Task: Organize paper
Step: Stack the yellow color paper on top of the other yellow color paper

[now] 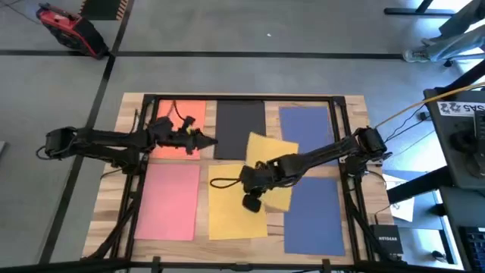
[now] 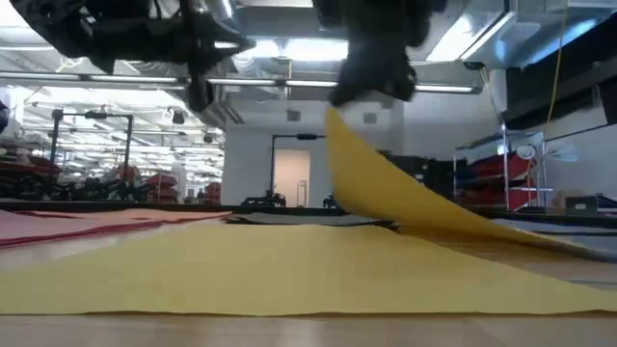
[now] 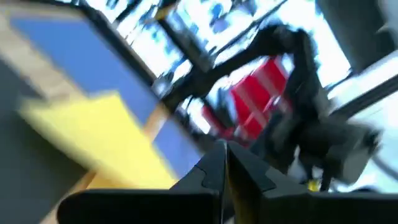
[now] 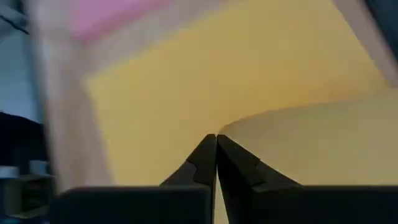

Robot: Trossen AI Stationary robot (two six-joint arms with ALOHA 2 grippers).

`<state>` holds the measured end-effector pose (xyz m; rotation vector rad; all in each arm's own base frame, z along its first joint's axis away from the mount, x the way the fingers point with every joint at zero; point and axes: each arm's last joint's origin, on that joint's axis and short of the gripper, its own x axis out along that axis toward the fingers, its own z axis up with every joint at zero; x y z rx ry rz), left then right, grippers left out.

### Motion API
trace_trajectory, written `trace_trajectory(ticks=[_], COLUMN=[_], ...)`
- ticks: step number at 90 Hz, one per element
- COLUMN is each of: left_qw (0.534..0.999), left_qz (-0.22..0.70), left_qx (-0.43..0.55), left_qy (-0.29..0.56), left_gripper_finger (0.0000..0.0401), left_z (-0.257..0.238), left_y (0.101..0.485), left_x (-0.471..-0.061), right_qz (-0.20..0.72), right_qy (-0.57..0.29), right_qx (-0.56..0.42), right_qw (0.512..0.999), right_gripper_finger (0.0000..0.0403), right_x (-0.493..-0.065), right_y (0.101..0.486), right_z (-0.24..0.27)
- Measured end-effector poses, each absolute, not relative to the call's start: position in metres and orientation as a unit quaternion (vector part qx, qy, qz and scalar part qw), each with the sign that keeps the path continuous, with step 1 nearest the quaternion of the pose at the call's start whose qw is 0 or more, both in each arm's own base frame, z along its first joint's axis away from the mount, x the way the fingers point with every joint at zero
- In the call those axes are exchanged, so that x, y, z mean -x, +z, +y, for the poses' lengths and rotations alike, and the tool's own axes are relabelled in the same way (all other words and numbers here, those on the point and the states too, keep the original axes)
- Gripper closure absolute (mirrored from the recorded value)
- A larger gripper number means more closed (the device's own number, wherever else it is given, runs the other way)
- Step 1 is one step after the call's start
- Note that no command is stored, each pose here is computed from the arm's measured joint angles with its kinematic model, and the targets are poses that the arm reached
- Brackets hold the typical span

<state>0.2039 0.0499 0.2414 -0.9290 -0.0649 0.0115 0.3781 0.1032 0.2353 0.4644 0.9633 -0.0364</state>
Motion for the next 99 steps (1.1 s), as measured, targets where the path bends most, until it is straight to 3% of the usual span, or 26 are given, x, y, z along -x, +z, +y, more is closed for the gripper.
trace_trajectory(ticks=[25,43,62,99], left_qw=[0.883,0.880,0.878,0.884], left_qz=[-0.053,-0.024,-0.015,-0.009], left_qx=[0.465,0.473,0.477,0.467], left_qy=[0.031,0.034,0.033,0.033], left_gripper_finger=[0.0401,0.0401,0.0401,0.0401], left_z=[0.068,0.072,0.073,0.078], left_y=[0.246,0.241,0.239,0.238], left_x=[-0.193,-0.192,-0.191,-0.189], right_qz=[0.392,0.355,0.371,0.403], right_qy=[0.047,0.097,0.142,0.251], right_qx=[-0.258,-0.281,-0.273,-0.229], right_qw=[0.882,0.886,0.876,0.850], right_gripper_finger=[0.0403,0.0403,0.0403,0.0403], right_x=[-0.393,-0.414,-0.434,-0.477], right_y=[0.244,0.224,0.201,0.189], right_z=[0.109,0.120,0.133,0.151])
